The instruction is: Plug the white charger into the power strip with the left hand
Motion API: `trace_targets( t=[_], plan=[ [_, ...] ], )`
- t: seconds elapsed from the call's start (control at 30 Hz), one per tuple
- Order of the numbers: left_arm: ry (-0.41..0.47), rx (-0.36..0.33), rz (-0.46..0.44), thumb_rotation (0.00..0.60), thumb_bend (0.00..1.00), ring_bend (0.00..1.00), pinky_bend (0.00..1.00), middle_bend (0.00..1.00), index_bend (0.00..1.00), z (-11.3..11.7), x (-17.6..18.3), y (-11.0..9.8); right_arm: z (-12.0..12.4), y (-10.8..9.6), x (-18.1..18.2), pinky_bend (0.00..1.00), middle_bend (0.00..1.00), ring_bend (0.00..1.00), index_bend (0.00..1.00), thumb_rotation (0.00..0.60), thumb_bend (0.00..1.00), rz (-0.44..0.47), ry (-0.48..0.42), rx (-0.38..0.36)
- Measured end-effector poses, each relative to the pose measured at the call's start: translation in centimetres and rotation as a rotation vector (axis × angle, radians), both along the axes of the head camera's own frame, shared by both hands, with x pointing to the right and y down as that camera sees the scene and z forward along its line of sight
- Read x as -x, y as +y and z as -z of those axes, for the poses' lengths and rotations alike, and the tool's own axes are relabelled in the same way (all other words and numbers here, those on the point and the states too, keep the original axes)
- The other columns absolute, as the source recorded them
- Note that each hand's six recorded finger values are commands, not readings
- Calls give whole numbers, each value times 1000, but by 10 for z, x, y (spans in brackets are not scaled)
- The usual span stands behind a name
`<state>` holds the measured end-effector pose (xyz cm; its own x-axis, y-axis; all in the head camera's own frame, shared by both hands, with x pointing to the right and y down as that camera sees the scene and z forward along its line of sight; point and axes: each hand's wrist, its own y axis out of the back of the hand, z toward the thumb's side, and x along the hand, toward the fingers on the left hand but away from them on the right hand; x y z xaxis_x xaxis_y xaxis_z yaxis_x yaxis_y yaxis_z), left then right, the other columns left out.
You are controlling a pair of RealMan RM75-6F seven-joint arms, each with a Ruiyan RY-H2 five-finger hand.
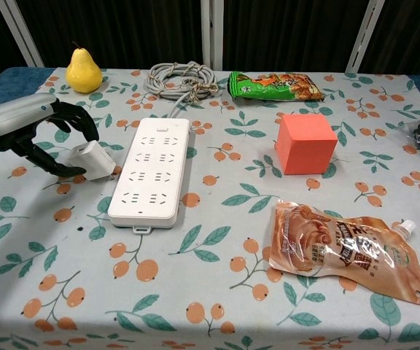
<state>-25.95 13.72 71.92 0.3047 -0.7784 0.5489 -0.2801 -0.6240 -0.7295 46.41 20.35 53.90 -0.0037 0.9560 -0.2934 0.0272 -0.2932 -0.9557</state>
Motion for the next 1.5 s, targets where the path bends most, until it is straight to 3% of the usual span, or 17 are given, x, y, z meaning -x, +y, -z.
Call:
trace_targets(
  t=[0.27,0.93,1.23,1.3,1.5],
  plan=[
    [35,3,11,600,261,231,241,379,414,-2,-3,-1,9,-5,1,11,102,0,0,600,154,7,13,-22],
    [18,14,-15,600,282,256,240,419,418,-17,-5,5,7,-1,1,11,103,0,0,600,155,-5,12,-13],
    [13,14,-24,600,344,291,249,476,481,-19,-4,4,6,-1,1,11,109,0,0,600,155,-9,11,-10],
    [7,11,-29,600,361,326,289,519,525,-20,-3,3,7,-1,1,11,111,0,0,600,155,-8,12,-11],
    [-2,-26,-59,600,380,501,583,654,646,-13,-2,-9,8,0,1,11,112,0,0,600,155,-10,13,-15]
  ],
)
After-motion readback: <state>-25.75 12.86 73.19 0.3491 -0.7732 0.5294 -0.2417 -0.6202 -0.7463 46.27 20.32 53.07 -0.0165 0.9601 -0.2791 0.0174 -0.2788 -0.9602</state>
